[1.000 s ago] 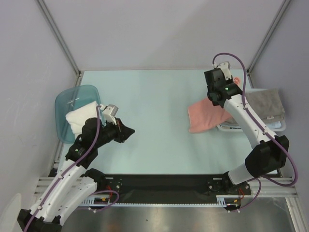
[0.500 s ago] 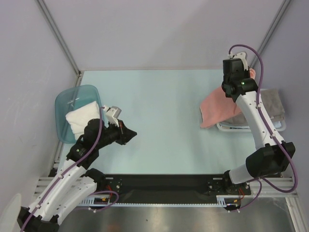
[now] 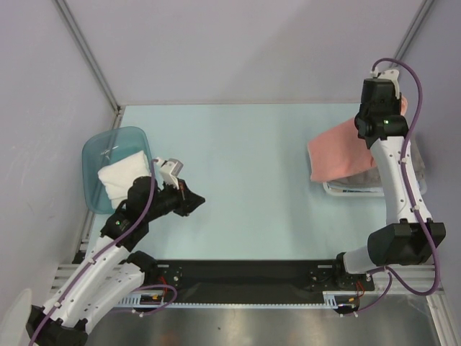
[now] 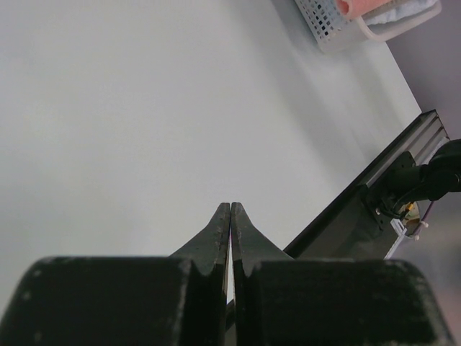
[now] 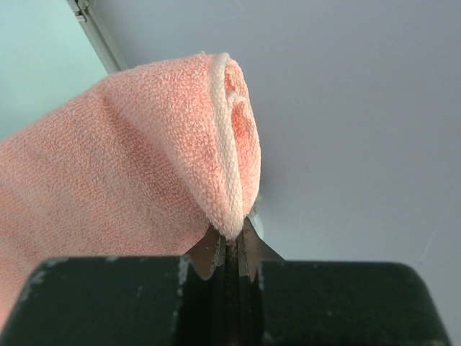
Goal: Fold and stack the towels
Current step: Neatly place the folded towel into the bin
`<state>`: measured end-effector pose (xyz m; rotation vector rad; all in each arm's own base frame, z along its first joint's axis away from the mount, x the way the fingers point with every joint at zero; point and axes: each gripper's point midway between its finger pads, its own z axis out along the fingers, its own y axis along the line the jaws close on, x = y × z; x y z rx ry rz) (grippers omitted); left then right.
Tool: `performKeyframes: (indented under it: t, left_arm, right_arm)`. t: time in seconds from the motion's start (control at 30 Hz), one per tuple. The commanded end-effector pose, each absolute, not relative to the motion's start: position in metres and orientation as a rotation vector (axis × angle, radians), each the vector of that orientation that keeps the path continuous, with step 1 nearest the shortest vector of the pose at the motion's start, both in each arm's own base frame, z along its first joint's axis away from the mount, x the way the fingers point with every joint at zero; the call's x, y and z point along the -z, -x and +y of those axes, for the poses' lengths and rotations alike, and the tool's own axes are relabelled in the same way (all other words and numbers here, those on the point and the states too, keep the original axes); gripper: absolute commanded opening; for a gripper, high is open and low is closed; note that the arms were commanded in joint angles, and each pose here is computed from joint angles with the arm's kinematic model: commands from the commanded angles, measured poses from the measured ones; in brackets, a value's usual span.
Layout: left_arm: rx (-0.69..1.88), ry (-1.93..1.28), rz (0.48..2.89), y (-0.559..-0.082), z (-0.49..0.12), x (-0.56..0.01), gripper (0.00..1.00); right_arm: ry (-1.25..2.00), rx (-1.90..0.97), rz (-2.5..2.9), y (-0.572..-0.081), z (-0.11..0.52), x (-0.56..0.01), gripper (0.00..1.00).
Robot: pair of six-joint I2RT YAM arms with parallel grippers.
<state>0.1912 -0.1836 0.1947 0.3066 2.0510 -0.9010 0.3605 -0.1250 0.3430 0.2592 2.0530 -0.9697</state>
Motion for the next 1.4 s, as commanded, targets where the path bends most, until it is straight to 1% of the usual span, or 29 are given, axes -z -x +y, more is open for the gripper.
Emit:
performKeyframes:
  t: [0.0,0.03,0.2,0.23,0.27,0.33,0.37,0.4,0.47,0.5,0.57,0.63,0.8,0.83,0.9,0.93,1.0,1.03,1.07,1.1,1.13,1.17,1.2,1.27,1.3,1.37]
  left_arm:
    - [0.914,-0.343,2.036,-0.190,-0.188,-0.198,0.04]
    - [0.917,-0.348,2.039,-0.190,-0.189,-0.198,0.04]
    - [0.919,-0.357,2.045,-0.189,-0.190,-0.197,0.04]
    - [0.920,-0.356,2.045,-0.189,-0.191,-0.197,0.04]
    - [0.920,-0.357,2.042,-0.189,-0.190,-0.197,0.04]
    - [0.918,-0.357,2.046,-0.189,-0.191,-0.196,0.04]
    - [0.919,-0.358,2.050,-0.189,-0.191,-0.196,0.04]
    - [0.918,-0.356,2.053,-0.189,-0.190,-0.195,0.04]
    - [0.918,-0.356,2.043,-0.189,-0.190,-0.197,0.06]
    - [0.917,-0.357,2.042,-0.189,-0.190,-0.197,0.07]
    - [0.911,-0.351,2.038,-0.189,-0.189,-0.197,0.07]
    - [0.899,-0.343,2.037,-0.190,-0.188,-0.197,0.09]
    - [0.854,-0.307,2.034,-0.195,-0.181,-0.198,0.11]
    - [0.842,-0.298,2.036,-0.197,-0.179,-0.198,0.11]
    - [0.807,-0.271,2.048,-0.201,-0.175,-0.196,0.12]
    - [0.793,-0.262,2.050,-0.203,-0.173,-0.195,0.12]
    - [0.738,-0.211,2.058,-0.211,-0.165,-0.195,0.16]
    - [0.697,-0.177,2.073,-0.217,-0.159,-0.191,0.17]
    - [0.656,-0.124,2.093,-0.220,-0.152,-0.189,0.20]
    - [0.616,-0.072,2.091,-0.227,-0.144,-0.192,0.31]
    - [0.514,0.031,2.092,-0.238,-0.125,-0.190,0.34]
    - [0.489,0.113,2.083,-0.244,-0.117,-0.193,0.38]
    - [0.456,0.170,2.057,-0.251,-0.108,-0.202,0.46]
    - [0.345,0.325,2.022,-0.269,-0.079,-0.207,0.48]
    - [0.315,0.378,1.997,-0.277,-0.069,-0.217,0.49]
    - [0.193,0.569,1.996,-0.293,-0.034,-0.209,0.49]
  right_arm:
    - [-0.299,0.941,1.982,-0.371,-0.130,-0.358,0.00]
    - [-0.331,0.961,1.992,-0.367,-0.142,-0.353,0.00]
    - [-0.395,0.949,1.997,-0.367,-0.156,-0.334,0.00]
    - [-0.402,0.961,2.011,-0.366,-0.161,-0.325,0.04]
    - [-0.417,0.959,2.003,-0.368,-0.163,-0.322,0.14]
    - [-0.438,0.960,2.007,-0.368,-0.167,-0.314,0.23]
    - [-0.432,0.939,2.022,-0.371,-0.166,-0.307,0.29]
    - [-0.429,0.931,2.038,-0.373,-0.165,-0.301,0.46]
    - [-0.466,0.939,2.054,-0.376,-0.168,-0.294,0.68]
    - [-0.484,0.940,2.054,-0.377,-0.169,-0.294,0.88]
    - [-0.520,0.860,2.071,-0.386,-0.161,-0.289,0.99]
    - [-0.534,0.778,2.062,-0.390,-0.149,-0.300,1.00]
    - [-0.482,0.410,2.021,-0.414,-0.071,-0.313,1.00]
    - [-0.434,0.343,2.034,-0.418,-0.041,-0.307,1.00]
    - [-0.389,0.182,2.008,-0.425,-0.001,-0.310,1.00]
    - [-0.328,0.127,2.027,-0.424,0.028,-0.300,1.00]
    - [-0.269,0.012,2.005,-0.427,0.066,-0.299,1.00]
    - [-0.205,-0.055,2.002,-0.423,0.101,-0.298,1.00]
    - [-0.177,-0.079,1.999,-0.422,0.116,-0.290,1.00]
    - [-0.150,-0.103,2.002,-0.421,0.131,-0.285,1.00]
    - [-0.072,-0.162,2.024,-0.413,0.166,-0.274,1.00]
    - [-0.043,-0.188,2.027,-0.412,0.181,-0.264,1.00]
    - [-0.003,-0.211,2.034,-0.408,0.197,-0.256,1.00]
    - [0.078,-0.247,2.047,-0.403,0.231,-0.235,1.00]
    - [0.101,-0.249,2.071,-0.400,0.237,-0.221,1.00]
    - [0.146,-0.283,2.108,-0.399,0.253,-0.199,1.00]
